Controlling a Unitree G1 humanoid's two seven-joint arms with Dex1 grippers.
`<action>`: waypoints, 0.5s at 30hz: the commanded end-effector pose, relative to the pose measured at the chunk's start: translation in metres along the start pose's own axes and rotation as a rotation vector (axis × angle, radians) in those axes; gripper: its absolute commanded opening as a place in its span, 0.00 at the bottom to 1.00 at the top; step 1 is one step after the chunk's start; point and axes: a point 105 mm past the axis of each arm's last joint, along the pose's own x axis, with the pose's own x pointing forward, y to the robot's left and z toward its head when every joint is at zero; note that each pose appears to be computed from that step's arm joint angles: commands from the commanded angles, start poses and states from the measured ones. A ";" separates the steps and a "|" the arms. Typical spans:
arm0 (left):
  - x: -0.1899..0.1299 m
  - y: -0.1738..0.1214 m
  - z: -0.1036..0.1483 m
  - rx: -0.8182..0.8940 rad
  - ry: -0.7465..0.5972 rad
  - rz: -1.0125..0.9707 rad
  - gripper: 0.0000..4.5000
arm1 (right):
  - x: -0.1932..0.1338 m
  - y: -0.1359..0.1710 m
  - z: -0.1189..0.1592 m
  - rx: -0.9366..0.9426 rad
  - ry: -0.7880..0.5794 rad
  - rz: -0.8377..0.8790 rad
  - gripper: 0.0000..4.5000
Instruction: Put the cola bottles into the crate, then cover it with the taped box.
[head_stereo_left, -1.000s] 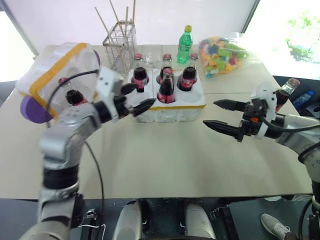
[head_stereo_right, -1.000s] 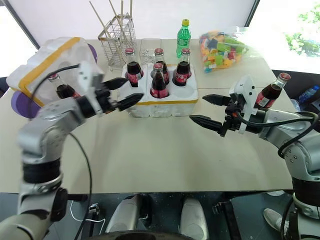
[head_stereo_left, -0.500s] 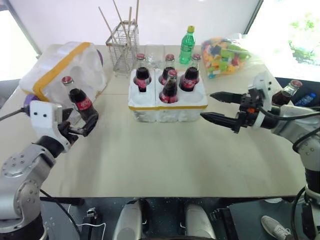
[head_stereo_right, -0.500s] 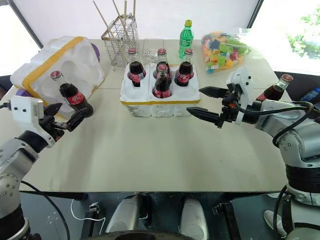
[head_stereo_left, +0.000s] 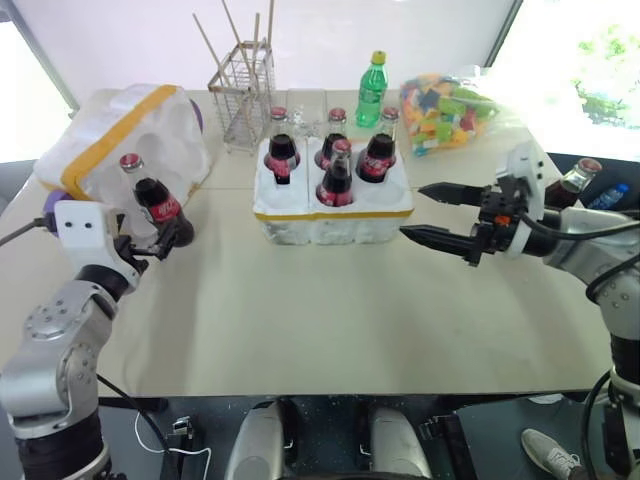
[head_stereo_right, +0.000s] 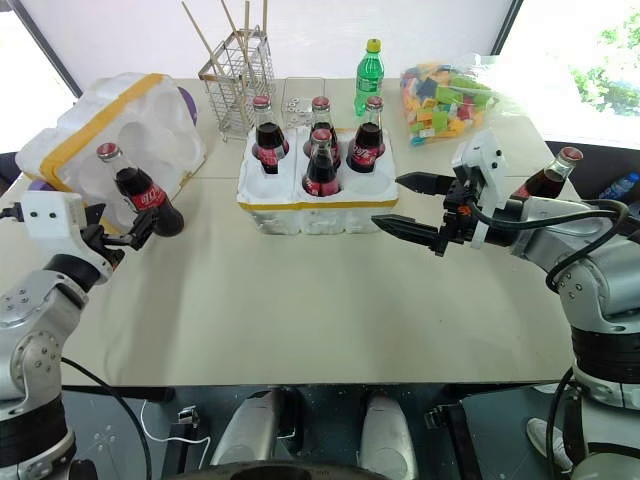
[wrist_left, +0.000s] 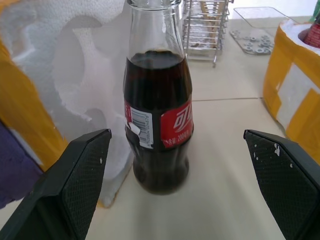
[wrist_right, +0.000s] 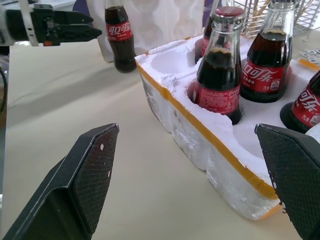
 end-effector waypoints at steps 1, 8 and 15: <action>0.013 -0.002 0.014 0.043 -0.063 -0.018 0.99 | -0.003 0.003 0.021 -0.049 -0.057 0.008 1.00; 0.041 0.002 0.008 0.032 -0.059 0.002 0.99 | -0.005 0.002 0.019 -0.043 -0.054 0.004 1.00; 0.065 -0.001 0.001 0.045 -0.037 0.002 0.99 | -0.007 -0.002 0.018 -0.028 -0.066 -0.033 1.00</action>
